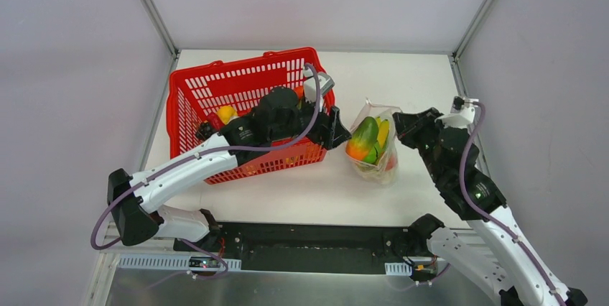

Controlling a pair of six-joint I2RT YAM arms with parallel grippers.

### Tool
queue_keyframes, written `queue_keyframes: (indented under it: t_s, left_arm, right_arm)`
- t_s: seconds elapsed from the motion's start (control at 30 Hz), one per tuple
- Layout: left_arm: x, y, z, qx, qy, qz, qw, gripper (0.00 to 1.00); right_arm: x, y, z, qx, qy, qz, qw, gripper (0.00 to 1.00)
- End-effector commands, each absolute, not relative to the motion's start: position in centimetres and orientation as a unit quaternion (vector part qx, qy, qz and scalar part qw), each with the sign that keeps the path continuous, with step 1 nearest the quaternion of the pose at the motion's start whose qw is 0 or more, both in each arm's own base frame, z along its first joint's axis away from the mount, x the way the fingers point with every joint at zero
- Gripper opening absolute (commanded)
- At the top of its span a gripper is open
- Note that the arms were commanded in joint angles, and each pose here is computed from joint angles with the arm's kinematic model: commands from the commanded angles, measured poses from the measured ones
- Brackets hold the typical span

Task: Place the food in the zip-top bag and seal the zipper
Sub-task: Place the fake fruit in the zipper food storage bag.

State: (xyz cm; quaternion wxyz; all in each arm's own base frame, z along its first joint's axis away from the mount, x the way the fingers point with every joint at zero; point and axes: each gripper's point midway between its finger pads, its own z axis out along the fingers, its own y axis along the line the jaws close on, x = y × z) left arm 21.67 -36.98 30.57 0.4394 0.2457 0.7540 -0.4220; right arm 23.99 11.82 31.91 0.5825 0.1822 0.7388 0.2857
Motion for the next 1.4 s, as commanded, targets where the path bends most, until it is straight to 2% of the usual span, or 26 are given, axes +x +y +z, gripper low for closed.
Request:
queue_keyframes:
  t_s: [0.0, 0.2, 0.7, 0.97, 1.37]
  left_arm:
    - [21.0, -35.8, 33.0, 0.280, 0.737, -0.403, 0.465, 0.72]
    - [20.7, -35.9, 32.8, 0.293, 0.744, -0.398, 0.450, 0.73]
    - [20.6, -39.3, 31.2, 0.319, 0.769, -0.391, 0.392, 0.66]
    - [19.9, -41.1, 29.8, 0.340, 0.777, -0.385, 0.365, 0.58]
    - [19.1, -41.9, 28.0, 0.351, 0.786, -0.386, 0.333, 0.32]
  right_arm:
    - [24.0, 8.4, 34.4, 0.258, 0.674, 0.278, 0.635, 0.11]
    - [23.8, 7.9, 34.6, 0.267, 0.665, 0.278, 0.640, 0.11]
    - [23.6, 8.1, 34.9, 0.263, 0.665, 0.283, 0.639, 0.11]
    - [23.5, 7.8, 34.7, 0.265, 0.664, 0.280, 0.641, 0.11]
    - [23.5, 8.0, 34.5, 0.259, 0.669, 0.279, 0.638, 0.12]
